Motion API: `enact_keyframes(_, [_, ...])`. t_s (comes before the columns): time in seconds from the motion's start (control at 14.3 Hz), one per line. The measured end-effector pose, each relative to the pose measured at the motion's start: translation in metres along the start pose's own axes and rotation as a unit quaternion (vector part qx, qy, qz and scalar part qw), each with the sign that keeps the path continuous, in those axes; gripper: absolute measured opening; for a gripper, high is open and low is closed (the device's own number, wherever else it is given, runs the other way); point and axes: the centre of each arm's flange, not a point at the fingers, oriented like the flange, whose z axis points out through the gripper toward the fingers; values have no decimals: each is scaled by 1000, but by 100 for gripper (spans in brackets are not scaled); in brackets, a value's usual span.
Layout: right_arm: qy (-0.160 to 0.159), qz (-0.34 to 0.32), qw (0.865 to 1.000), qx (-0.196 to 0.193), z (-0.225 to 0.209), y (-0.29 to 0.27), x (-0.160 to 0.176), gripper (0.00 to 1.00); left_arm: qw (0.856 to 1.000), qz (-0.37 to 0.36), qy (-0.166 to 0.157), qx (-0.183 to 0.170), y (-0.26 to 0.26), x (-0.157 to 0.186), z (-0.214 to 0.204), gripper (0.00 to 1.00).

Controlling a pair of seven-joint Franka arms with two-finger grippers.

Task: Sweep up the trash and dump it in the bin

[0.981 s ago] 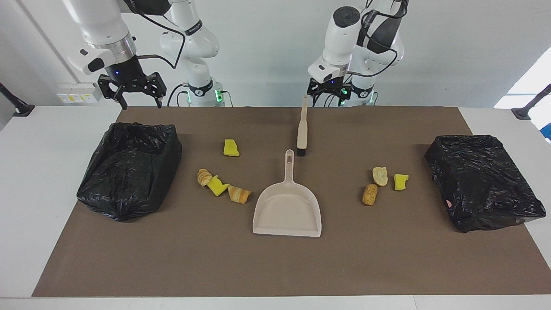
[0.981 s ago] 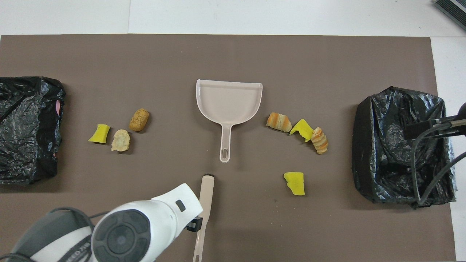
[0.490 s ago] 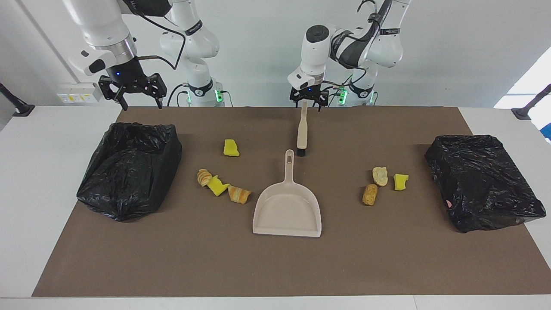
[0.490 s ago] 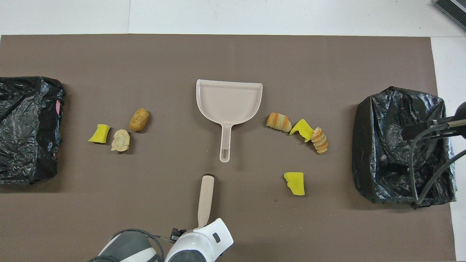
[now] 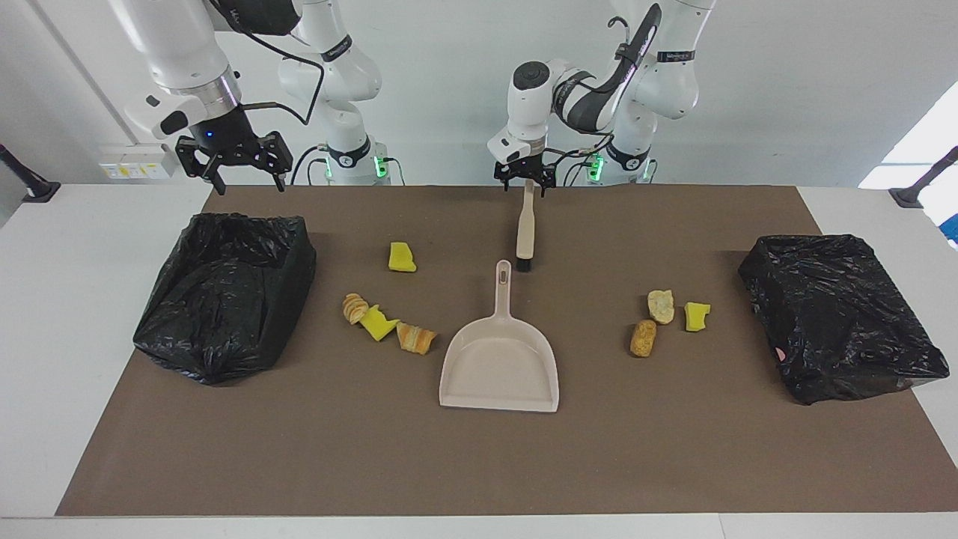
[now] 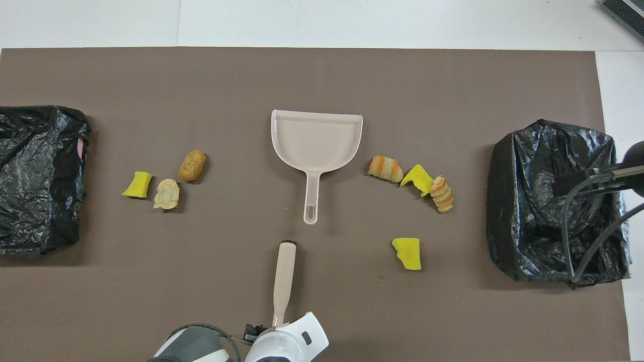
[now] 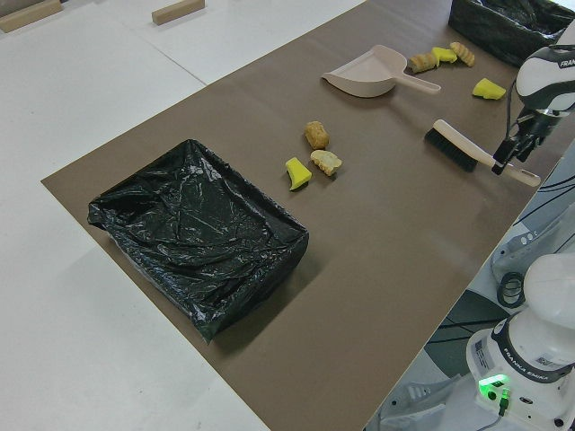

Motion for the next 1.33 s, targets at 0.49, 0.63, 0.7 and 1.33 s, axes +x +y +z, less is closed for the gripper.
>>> enact_keyframes(0.49, [-1, 0, 1000, 0, 1, 0, 0, 100, 1000, -1, -10, 7, -3, -2, 4, 37])
enact_keyframes(0.63, [-2, -1, 1000, 0, 2, -1, 0, 100, 999, 1, -28, 19, -7, -4, 7, 27])
enact_keyframes(0.7, [-2, -1, 1000, 0, 2, -1, 0, 100, 999, 2, -33, 22, -8, -5, 6, 27])
enact_keyframes(1.33, [-2, -11, 1000, 0, 2, -12, 1, 100, 996, -61, -60, 18, -60, 48, -62, 27])
